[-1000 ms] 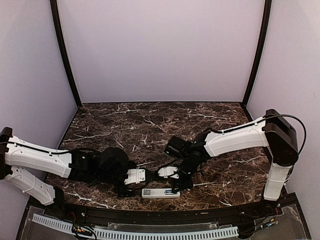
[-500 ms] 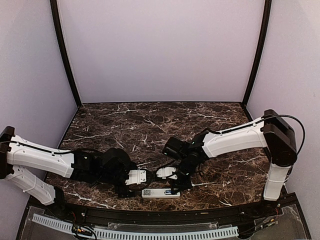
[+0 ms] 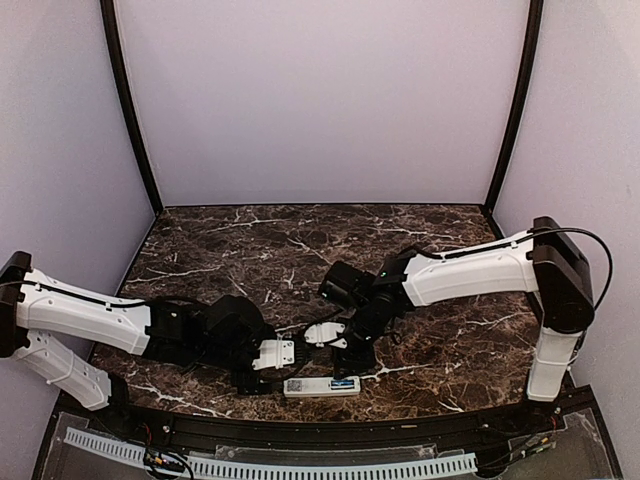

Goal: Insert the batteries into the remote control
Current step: Press the battery in the battery compartment, then pick up the battery at the center of the board.

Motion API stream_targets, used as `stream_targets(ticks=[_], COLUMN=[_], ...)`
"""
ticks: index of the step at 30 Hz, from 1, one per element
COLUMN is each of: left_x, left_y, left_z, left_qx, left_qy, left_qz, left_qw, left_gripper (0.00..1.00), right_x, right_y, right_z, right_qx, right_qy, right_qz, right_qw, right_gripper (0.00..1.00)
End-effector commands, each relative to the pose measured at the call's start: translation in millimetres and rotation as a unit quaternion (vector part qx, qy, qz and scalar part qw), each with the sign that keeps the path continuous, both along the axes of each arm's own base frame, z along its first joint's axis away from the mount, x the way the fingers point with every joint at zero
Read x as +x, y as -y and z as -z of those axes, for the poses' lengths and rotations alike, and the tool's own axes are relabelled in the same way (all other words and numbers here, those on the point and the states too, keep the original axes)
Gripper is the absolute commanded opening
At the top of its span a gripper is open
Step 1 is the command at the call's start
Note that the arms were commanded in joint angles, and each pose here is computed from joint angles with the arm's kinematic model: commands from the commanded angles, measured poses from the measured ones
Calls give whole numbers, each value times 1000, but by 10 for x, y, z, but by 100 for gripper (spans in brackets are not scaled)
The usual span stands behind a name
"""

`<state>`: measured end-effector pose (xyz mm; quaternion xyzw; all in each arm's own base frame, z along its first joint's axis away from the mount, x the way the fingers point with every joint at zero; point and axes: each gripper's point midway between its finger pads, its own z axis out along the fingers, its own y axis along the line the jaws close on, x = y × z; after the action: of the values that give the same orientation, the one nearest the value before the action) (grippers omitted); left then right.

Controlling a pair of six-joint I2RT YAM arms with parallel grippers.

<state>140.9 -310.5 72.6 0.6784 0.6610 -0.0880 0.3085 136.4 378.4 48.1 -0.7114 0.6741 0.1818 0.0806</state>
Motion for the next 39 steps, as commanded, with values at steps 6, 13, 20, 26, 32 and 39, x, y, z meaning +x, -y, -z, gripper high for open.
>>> stream_targets(ticks=[6,13,20,26,32,39], left_x=[-2,15,131,199,199,161], left_y=[-14,15,64,49,41,56], left_z=[-10,-125,-357,-341,-266,-228], left_qx=[7,-14,-63,-63,-51,-48], left_qy=[-4,-1,-16,-24,-28,-39], left_qz=[3,-6,-35,-51,-50,-40], left_qw=[1000,1000,997,996,997,997], left_gripper=[84,85,86,86,86,86], right_x=[145,1033,2196,2568,2532,2504], right_y=[-188,233,1510,2039,2185,2313], right_z=[-551,-995,-659,-291,61,233], right_qx=[72,109,-16,-64,-124,-154], right_qy=[50,68,137,105,83,78], right_qz=[-12,171,399,428,402,406], right_qw=[996,977,907,895,903,898], right_gripper=[43,42,44,44,44,40])
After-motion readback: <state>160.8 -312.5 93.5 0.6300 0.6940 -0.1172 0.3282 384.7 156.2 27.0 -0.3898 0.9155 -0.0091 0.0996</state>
